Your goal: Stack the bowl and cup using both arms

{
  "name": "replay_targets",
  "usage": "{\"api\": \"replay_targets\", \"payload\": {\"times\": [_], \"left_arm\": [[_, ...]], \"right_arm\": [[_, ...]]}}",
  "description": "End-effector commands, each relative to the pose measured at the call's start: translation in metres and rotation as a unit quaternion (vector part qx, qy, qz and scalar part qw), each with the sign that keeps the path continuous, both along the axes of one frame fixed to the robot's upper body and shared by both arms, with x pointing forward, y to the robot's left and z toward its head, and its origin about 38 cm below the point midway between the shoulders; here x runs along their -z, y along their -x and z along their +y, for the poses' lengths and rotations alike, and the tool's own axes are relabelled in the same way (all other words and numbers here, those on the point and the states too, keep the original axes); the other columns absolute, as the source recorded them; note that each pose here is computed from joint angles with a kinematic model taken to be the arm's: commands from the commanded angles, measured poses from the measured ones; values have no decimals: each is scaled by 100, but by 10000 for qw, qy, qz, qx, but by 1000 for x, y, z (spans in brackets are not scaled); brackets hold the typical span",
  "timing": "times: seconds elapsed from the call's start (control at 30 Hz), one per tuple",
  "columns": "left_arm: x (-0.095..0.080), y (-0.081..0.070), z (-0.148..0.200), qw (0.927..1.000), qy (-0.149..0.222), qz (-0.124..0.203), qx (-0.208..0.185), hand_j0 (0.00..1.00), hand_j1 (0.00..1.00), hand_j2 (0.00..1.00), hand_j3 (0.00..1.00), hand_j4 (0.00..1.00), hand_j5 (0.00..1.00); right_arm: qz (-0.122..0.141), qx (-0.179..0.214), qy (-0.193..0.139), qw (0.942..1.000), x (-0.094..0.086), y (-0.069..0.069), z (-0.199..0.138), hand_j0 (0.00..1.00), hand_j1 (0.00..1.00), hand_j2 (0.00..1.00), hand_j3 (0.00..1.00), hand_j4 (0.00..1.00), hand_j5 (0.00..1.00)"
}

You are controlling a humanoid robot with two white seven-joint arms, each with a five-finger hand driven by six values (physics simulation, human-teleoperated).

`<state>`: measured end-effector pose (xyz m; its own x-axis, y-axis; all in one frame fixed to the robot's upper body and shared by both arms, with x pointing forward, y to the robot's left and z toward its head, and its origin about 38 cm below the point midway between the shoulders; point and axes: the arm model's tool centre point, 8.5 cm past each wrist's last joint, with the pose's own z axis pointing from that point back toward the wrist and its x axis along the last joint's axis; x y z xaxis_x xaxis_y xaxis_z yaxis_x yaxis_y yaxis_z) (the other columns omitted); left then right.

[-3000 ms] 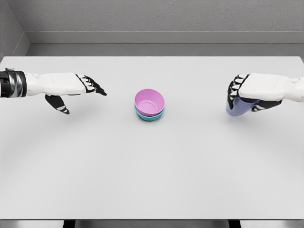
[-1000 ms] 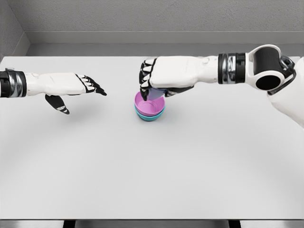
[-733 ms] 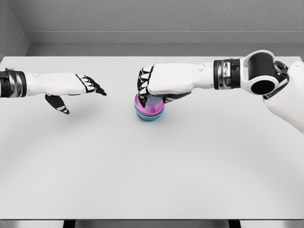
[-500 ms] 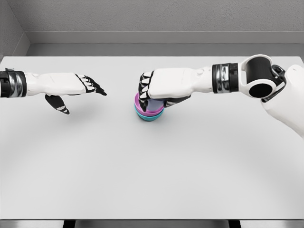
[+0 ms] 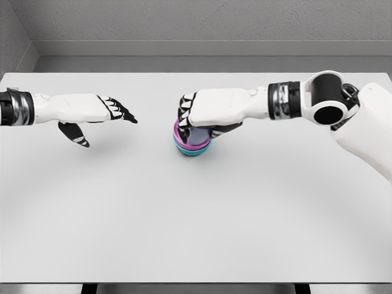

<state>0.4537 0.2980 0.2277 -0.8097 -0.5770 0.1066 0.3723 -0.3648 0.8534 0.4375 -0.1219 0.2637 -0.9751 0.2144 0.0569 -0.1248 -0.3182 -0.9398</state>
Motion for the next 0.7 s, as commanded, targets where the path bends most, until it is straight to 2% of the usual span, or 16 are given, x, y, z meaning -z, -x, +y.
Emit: {"api": "replay_targets", "payload": {"times": [0.0, 0.2, 0.57, 0.67], "left_arm": [[0, 0, 1, 10000, 26, 8, -22, 100, 100, 100, 100, 100, 100], [-1, 0, 0, 10000, 26, 5, -15, 100, 100, 100, 100, 100, 100], [-1, 0, 0, 10000, 26, 5, -15, 100, 100, 100, 100, 100, 100], [-1, 0, 0, 10000, 26, 5, -15, 100, 100, 100, 100, 100, 100]], "right_arm": [[53, 30, -27, 10000, 2, -2, 2, 49, 49, 49, 49, 49, 49], [55, 123, 20, 9999, 4, -8, 0, 49, 49, 49, 49, 49, 49], [92, 91, -17, 9999, 6, -8, 6, 49, 49, 49, 49, 49, 49], [75, 95, -17, 9999, 5, -9, 6, 73, 73, 73, 73, 73, 73]]}}
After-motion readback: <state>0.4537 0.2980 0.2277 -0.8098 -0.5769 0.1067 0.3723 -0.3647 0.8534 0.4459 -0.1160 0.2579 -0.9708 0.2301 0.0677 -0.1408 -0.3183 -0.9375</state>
